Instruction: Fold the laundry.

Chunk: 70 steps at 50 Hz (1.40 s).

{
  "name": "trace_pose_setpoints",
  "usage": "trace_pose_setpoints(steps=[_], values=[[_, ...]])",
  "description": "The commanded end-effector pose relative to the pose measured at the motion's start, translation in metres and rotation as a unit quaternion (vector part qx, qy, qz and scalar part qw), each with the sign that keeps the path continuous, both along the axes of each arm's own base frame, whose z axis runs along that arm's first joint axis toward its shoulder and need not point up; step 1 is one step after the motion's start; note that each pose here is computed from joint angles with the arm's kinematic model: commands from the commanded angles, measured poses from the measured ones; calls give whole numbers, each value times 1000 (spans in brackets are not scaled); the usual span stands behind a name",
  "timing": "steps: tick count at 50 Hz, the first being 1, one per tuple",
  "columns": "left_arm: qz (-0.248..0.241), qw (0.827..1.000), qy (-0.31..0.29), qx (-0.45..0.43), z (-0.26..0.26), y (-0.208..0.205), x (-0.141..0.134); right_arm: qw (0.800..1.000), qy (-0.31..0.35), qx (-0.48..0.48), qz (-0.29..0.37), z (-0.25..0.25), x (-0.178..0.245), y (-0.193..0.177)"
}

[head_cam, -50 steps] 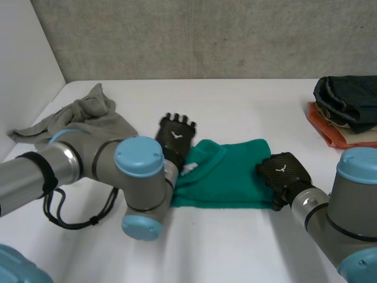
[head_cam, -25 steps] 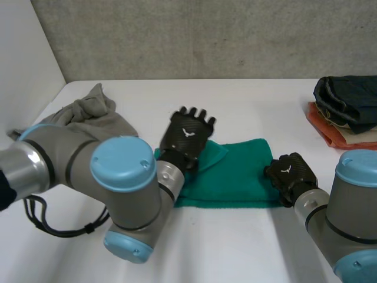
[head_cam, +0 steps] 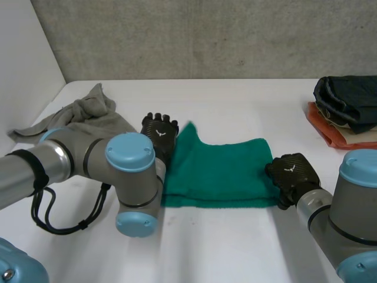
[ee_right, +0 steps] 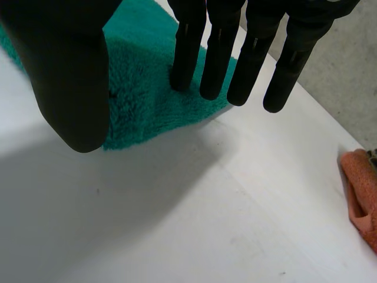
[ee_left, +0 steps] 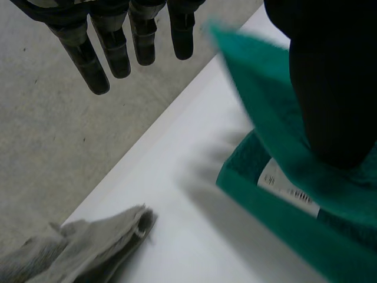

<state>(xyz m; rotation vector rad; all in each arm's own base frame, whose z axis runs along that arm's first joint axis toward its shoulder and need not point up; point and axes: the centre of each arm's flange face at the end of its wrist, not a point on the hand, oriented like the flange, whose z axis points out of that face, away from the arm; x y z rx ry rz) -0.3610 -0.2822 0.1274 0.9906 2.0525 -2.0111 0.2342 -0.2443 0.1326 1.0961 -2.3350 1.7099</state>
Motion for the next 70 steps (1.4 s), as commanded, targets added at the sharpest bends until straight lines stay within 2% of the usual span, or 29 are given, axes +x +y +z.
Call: trace_pose_setpoints(steps=[1, 12, 16, 23, 27, 28, 32, 36, 40, 46, 50, 53, 56, 58, 63, 67, 70], values=[[20, 1000, -13, 16, -1, 5, 18, 999, -32, 25, -11, 2, 0, 1], [14, 1000, 6, 3, 36, 27, 31, 998, -46, 39, -11, -1, 0, -1], [11, 1000, 17, -9, 56, 38, 40, 999, -30, 16, -21, 13, -12, -5], [14, 999, 34, -21, 78, 55, 56, 996, 54, -74, -19, 55, -33, -24], [25, 999, 46, -14, 79, 55, 65, 989, 62, -125, 39, 70, 1, -19], [30, 998, 52, -11, 79, 54, 68, 985, 49, -142, 83, 74, 29, -5], [44, 997, 68, 0, 77, 51, 77, 966, 17, -173, 192, 68, 90, 35], [48, 996, 79, 7, 76, 52, 80, 946, 11, -150, 286, 35, 123, 71], [38, 996, 83, 15, 74, 55, 80, 938, 28, -113, 327, 5, 134, 90], [11, 996, 90, 16, 75, 55, 74, 947, -2, -102, 305, 14, 134, 87], [-7, 994, 113, 1, 88, 50, 65, 960, -87, -111, 241, 61, 120, 61], [-15, 990, 142, -12, 101, 44, 56, 967, -166, -101, 166, 92, 93, 27], [-34, 983, 183, -6, 107, 43, 40, 969, -212, -60, 113, 98, 73, 8], [-64, 975, 210, 11, 105, 47, 21, 970, -230, -20, 75, 95, 61, -5], [-108, 968, 214, 69, 81, 56, -9, 974, -221, 52, 27, 75, 48, -24], [-111, 970, 178, 120, 53, 66, -18, 973, -208, 96, 21, 54, 52, -33], [-102, 972, 151, 151, 33, 71, -19, 968, -207, 131, 47, 42, 60, -33]])
